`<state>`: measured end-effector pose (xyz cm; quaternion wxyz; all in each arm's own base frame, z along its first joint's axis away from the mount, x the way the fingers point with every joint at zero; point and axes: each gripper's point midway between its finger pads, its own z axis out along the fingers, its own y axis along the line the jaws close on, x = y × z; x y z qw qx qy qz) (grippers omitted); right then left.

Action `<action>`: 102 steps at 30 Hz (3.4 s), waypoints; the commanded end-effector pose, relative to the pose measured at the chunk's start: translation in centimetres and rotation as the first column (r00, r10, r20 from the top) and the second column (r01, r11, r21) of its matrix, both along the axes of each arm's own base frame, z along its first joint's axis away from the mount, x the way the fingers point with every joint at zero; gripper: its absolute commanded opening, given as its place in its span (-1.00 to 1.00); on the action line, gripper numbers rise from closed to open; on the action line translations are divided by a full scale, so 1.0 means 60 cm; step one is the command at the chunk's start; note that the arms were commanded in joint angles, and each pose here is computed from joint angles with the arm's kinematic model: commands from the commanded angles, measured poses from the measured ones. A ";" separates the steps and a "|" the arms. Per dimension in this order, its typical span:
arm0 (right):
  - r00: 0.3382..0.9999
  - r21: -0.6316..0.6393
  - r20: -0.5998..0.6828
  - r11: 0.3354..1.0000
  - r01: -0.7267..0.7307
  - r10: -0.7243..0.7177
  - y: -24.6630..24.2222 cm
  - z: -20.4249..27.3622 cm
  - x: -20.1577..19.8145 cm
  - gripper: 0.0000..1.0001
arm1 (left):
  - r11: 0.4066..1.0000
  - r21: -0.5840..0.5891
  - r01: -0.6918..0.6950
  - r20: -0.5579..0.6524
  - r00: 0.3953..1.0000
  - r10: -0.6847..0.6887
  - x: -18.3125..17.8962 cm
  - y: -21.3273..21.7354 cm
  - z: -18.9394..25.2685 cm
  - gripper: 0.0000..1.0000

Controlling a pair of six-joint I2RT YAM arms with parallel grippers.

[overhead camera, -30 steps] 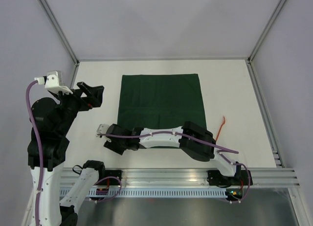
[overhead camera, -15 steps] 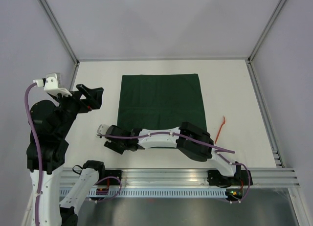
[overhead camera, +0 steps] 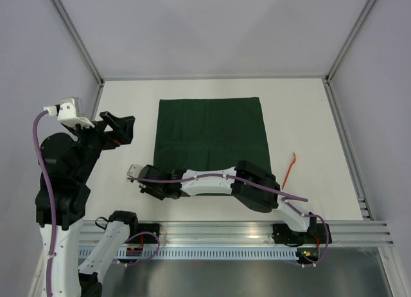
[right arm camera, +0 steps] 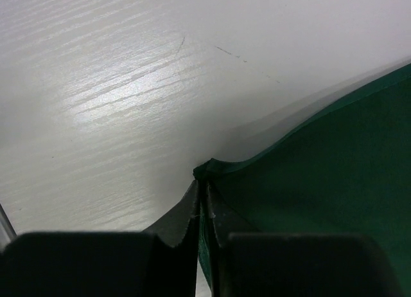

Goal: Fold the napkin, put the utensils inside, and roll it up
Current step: Fold the napkin

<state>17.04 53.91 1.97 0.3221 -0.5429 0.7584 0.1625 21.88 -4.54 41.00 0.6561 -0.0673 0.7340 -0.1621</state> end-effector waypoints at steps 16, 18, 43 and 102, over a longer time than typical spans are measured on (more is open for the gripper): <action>1.000 0.033 -0.004 0.999 -0.008 0.008 0.017 0.077 -0.005 -0.99 | 0.999 0.051 -0.007 0.012 1.000 0.006 -0.010 0.008 -0.004 0.99; 1.000 0.058 -0.011 0.998 -0.011 0.012 0.028 0.094 -0.007 -0.99 | 0.999 0.051 -0.010 0.013 1.000 0.009 -0.010 0.009 -0.002 0.99; 0.991 0.081 0.040 0.989 0.121 -0.125 -0.091 0.171 0.122 -0.99 | 0.999 0.027 0.025 0.062 0.998 -0.027 -0.002 -0.004 0.029 0.99; 0.755 0.171 0.084 0.755 0.632 -0.651 -0.535 0.179 0.560 -0.99 | 0.986 -0.002 0.170 -0.186 0.968 -0.167 0.173 -0.067 -0.126 0.99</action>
